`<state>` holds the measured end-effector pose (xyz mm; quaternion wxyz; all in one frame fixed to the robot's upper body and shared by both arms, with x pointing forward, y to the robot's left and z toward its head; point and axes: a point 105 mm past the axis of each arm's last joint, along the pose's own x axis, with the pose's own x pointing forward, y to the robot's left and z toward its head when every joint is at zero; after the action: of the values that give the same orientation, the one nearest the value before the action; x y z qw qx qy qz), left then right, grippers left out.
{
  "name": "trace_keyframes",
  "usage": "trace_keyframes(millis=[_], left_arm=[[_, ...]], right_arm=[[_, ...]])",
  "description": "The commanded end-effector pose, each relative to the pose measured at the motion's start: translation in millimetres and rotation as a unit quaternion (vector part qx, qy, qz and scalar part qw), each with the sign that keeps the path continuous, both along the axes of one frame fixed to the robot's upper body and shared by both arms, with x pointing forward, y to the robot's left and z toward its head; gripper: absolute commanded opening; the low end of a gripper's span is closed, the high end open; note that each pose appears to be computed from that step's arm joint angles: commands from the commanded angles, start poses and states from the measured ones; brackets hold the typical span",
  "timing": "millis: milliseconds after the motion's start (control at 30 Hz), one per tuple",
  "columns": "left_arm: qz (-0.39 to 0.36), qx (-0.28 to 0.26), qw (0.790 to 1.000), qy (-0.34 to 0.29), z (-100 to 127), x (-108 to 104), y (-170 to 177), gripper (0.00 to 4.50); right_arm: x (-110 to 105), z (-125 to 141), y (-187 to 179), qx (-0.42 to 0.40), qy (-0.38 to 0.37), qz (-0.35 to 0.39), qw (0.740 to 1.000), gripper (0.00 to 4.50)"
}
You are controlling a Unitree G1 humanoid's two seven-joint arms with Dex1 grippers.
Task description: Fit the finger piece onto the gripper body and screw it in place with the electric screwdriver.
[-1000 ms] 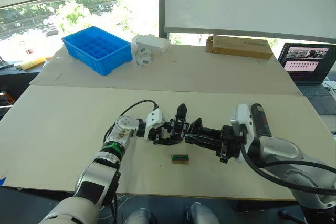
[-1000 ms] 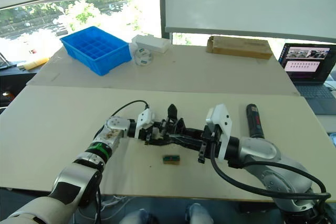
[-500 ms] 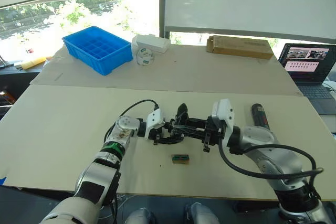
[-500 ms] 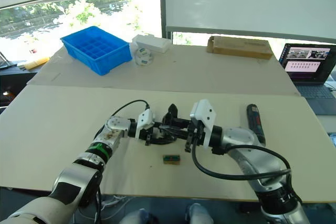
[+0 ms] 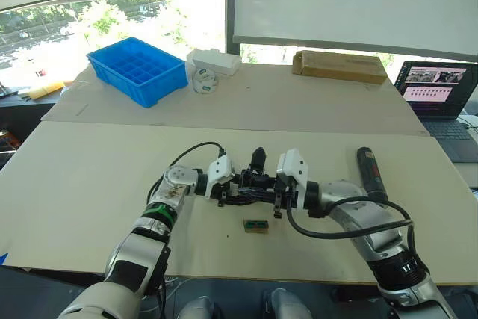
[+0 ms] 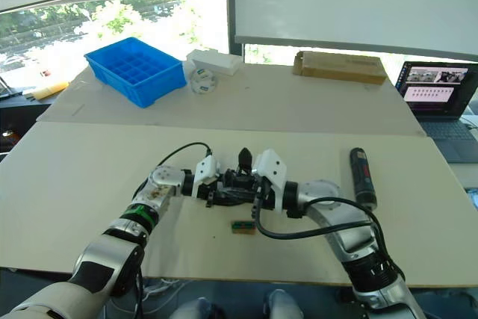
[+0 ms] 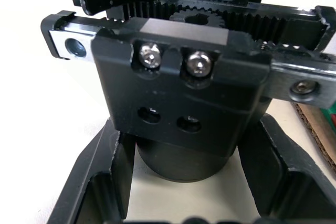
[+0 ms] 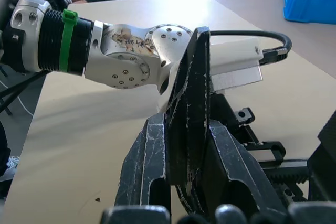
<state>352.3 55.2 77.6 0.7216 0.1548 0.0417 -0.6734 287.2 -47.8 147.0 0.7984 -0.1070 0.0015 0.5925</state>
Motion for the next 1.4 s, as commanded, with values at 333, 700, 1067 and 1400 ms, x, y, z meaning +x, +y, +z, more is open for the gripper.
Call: trace_keyframes(millis=[333, 700, 1067, 1400], left_arm=[[-0.006, 0.008, 1.0, 0.001, -1, -2, 0, 2.3], [-0.007, 0.012, 1.0, 0.0, -3, -3, 0, 2.3], [-0.004, 0.014, 1.0, 0.002, -5, -3, 2, 2.3], [-0.003, 0.016, 1.0, 0.005, -7, -4, 4, 2.3]], right_arm=[[3, 17, -3, 0.01, -0.041, 0.006, 0.999, 0.41], [5, 26, -2, 0.03, -0.055, 0.009, 0.998, 0.41], [10, 6, -5, -0.015, -0.036, -0.008, 0.999, 0.41], [9, -7, -8, -0.048, 0.007, -0.003, 0.999, 0.41]])
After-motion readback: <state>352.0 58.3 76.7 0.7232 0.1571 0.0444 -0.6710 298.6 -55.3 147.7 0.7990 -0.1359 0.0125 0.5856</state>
